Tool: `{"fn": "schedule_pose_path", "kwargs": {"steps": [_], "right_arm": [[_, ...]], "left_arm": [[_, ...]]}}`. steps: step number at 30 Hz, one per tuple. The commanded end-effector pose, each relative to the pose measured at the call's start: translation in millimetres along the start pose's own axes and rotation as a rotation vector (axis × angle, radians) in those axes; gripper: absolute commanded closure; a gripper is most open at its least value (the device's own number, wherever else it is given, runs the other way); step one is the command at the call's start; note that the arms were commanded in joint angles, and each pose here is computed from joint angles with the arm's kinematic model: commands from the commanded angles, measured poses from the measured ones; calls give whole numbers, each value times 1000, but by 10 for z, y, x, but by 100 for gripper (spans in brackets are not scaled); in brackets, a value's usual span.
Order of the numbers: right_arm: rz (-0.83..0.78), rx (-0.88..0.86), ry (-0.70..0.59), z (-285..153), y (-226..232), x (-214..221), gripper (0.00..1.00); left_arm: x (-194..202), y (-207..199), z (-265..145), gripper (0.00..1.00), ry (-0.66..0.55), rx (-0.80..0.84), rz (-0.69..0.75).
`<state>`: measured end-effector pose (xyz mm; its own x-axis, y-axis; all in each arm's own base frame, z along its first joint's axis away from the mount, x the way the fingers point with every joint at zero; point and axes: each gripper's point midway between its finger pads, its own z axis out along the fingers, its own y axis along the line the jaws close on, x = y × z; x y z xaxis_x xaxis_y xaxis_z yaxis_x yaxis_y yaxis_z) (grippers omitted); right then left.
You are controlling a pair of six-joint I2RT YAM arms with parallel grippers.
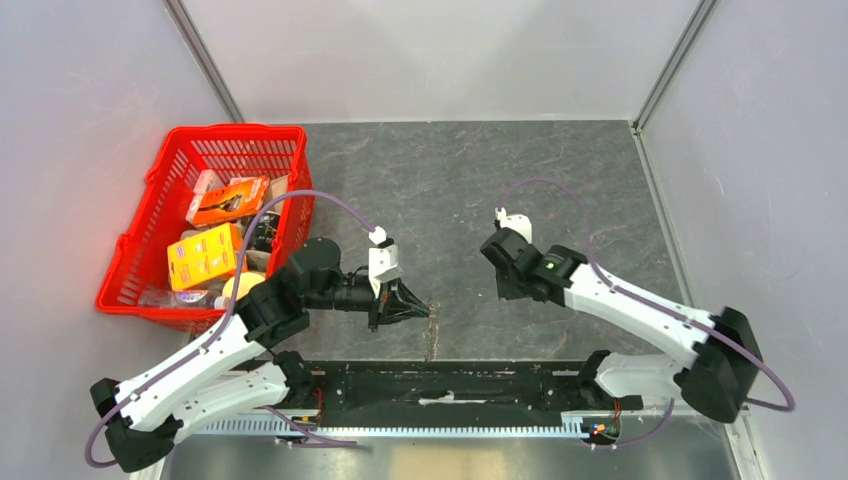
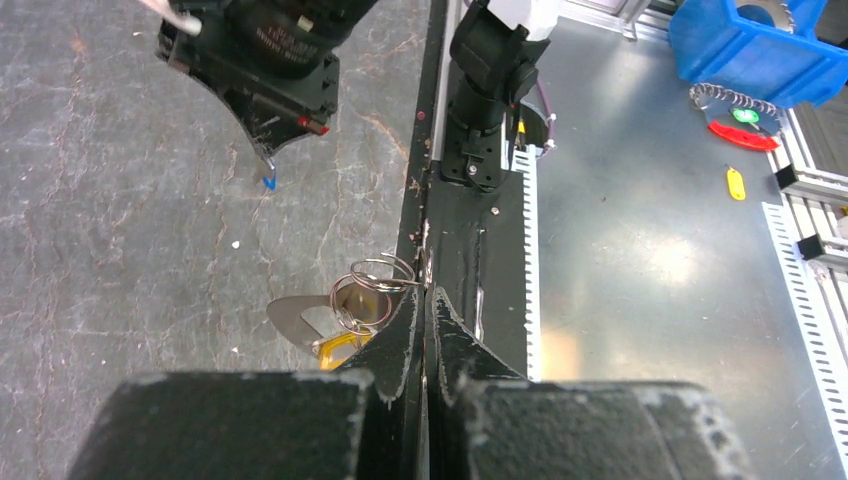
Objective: Put the keys on the keyring
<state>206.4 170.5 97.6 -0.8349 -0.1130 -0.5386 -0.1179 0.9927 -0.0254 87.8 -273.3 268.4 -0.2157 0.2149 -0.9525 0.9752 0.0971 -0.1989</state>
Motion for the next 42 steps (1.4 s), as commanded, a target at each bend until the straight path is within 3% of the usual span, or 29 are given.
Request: {"fn": "schedule_pose_path", "kwargs": {"steps": [1, 7, 16, 29, 42], "right_arm": [[-25, -194, -46, -499, 154, -158, 100], [-180, -535, -89, -1209, 388, -148, 100], [-336, -790, -136, -1854, 475, -68, 100], [-514, -1012, -203, -2465, 602, -128, 100], [-654, -1252, -228, -2840, 915, -231, 100]], "left_arm": [[-185, -129, 1, 98, -68, 76, 52], [-242, -269, 15, 98, -84, 165, 50], [-332, -445, 11, 98, -97, 277, 44], [-428, -789, -38, 98, -91, 535, 12], [-503, -957, -118, 98, -122, 674, 46]]}}
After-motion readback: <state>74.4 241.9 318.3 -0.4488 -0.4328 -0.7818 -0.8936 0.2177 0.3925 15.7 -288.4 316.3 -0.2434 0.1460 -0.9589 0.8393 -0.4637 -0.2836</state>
